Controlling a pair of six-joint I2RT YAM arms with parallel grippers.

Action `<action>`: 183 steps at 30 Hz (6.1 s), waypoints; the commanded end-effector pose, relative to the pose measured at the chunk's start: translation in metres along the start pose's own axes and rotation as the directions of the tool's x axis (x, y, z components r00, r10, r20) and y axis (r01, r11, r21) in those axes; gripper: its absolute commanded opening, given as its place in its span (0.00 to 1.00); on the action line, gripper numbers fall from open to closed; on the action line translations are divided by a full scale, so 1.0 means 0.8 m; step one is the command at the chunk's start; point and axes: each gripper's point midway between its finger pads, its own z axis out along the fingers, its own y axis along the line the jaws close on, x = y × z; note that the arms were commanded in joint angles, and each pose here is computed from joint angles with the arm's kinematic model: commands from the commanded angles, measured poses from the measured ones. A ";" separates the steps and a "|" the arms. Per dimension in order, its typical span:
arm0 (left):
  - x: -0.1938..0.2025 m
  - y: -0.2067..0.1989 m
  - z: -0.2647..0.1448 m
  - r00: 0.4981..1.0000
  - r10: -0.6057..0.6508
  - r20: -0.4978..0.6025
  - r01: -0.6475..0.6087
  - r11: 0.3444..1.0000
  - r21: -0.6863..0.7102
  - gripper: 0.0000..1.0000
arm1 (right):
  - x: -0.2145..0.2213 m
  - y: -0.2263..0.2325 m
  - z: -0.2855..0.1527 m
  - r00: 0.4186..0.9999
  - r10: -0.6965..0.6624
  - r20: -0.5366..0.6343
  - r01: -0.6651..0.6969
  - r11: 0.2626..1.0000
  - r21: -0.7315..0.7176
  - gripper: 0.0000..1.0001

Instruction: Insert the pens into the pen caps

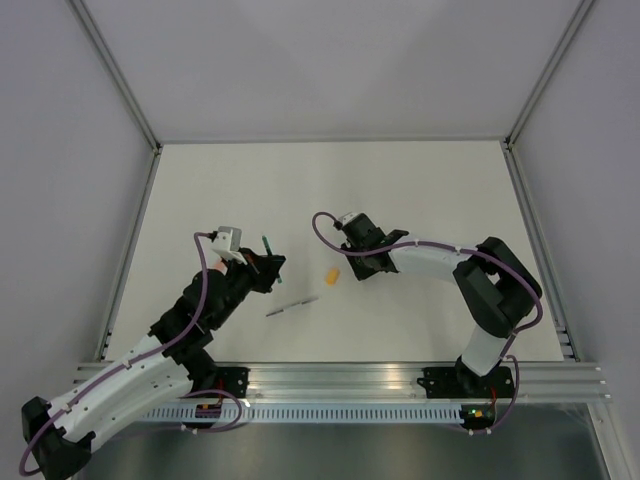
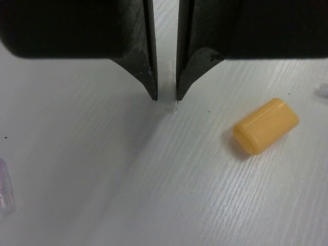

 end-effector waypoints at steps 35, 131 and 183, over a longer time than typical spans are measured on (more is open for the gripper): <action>0.035 -0.175 -0.074 0.988 0.060 -0.140 0.076 0.604 0.793 0.02 | -0.204 0.180 -0.456 0.391 0.496 0.776 0.424 0.651 -0.630 0.00; 0.024 -0.157 -0.068 0.996 0.053 -0.073 0.018 0.682 0.731 0.02 | -0.080 0.229 -0.310 0.704 0.310 0.639 0.374 0.603 -0.705 0.00; 0.020 -0.160 -0.074 0.997 0.053 -0.064 0.012 0.669 0.743 0.02 | -0.118 0.245 -0.364 0.678 0.312 0.665 0.432 0.562 -0.705 0.00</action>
